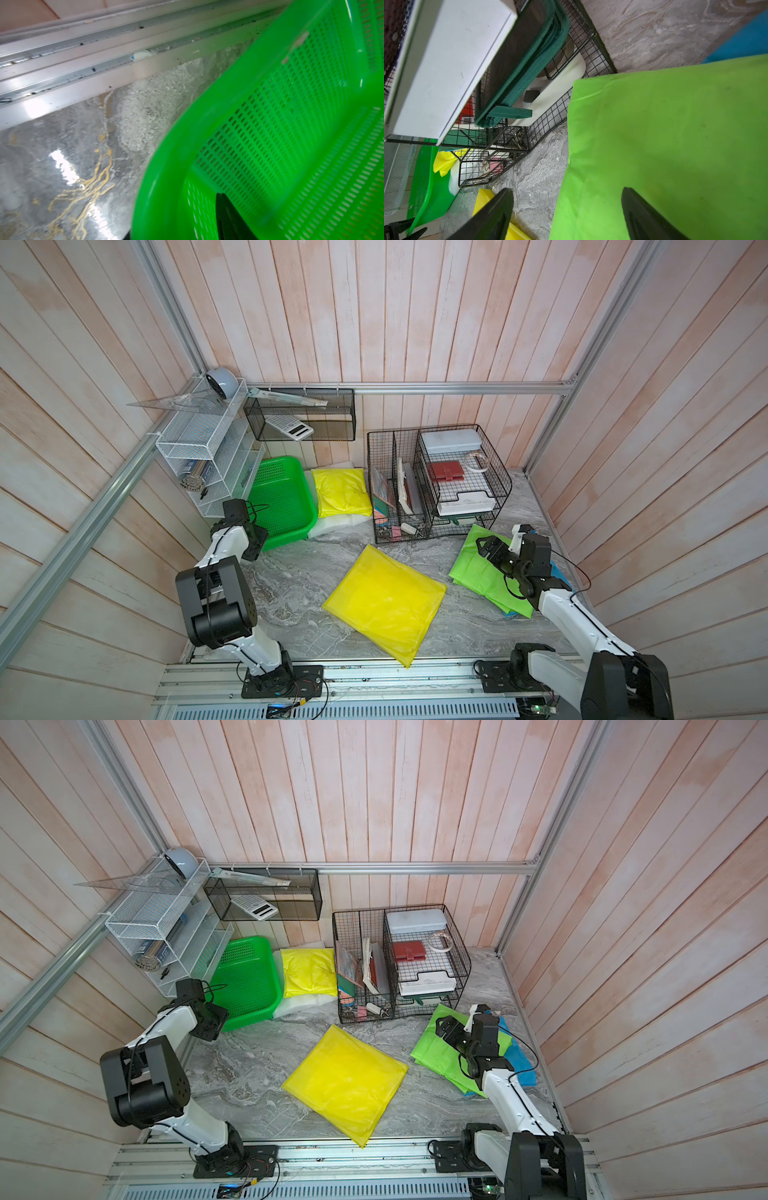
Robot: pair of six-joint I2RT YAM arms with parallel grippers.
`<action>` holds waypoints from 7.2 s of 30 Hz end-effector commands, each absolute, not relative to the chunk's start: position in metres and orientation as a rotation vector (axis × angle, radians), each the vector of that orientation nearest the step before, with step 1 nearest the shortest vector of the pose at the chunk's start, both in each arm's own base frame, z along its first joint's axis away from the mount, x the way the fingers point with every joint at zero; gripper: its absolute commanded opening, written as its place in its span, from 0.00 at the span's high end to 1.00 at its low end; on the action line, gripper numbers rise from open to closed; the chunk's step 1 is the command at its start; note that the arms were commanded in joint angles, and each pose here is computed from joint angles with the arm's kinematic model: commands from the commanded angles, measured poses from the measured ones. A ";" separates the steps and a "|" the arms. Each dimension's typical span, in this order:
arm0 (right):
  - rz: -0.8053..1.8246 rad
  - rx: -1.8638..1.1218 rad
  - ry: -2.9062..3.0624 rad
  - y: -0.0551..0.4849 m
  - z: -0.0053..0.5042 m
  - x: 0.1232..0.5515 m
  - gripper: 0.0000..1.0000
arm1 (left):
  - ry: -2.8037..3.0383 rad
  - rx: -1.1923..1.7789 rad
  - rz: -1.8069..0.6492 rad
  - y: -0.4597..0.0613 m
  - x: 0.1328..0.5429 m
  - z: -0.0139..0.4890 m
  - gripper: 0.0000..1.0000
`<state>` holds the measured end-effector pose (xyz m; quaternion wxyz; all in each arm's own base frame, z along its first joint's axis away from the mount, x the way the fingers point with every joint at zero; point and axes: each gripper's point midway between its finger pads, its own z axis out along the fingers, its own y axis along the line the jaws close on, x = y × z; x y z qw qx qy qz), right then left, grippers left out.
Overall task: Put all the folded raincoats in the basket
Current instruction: Move the basket to the center of the board, then pick up the raincoat from the center of the board.
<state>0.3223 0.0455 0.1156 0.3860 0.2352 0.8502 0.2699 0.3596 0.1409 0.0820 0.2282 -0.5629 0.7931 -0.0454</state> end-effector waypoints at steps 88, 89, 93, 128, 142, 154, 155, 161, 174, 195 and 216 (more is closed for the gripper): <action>1.032 0.276 2.594 0.157 0.088 0.213 0.22 | 2.883 -0.709 -0.046 -0.046 0.222 0.103 0.33; 1.055 0.284 2.612 0.161 0.084 0.206 0.22 | 2.870 -0.705 -0.058 -0.047 0.224 0.105 0.32; 1.089 0.302 2.652 0.174 0.069 0.186 0.22 | 2.897 -0.698 -0.065 -0.049 0.223 0.101 0.32; 0.854 0.079 2.798 0.218 0.060 0.269 0.58 | 2.556 -0.304 -0.561 -0.121 0.249 0.225 0.30; 1.042 0.099 2.756 0.215 0.066 0.203 0.35 | 2.838 -0.081 -0.322 -0.212 0.223 0.074 0.45; 1.064 0.131 2.812 0.242 0.027 0.202 0.31 | 2.882 -0.194 -0.234 -0.198 0.215 0.030 0.48; 1.079 0.129 2.813 0.244 0.025 0.203 0.31 | 2.887 -0.196 -0.235 -0.198 0.214 0.027 0.48; 1.158 0.140 2.844 0.259 0.012 0.202 0.40 | 2.899 -0.208 -0.224 -0.195 0.212 0.019 0.48; 1.147 0.127 2.830 0.260 0.008 0.205 0.97 | 2.894 -0.205 -0.267 -0.202 0.213 0.026 0.43; 0.603 0.055 2.989 0.136 0.052 0.205 1.00 | 2.767 -0.145 -0.395 -0.218 0.234 0.061 0.29; 0.622 0.052 2.991 0.136 0.049 0.209 1.00 | 2.907 -0.130 -0.472 -0.232 0.214 0.016 0.43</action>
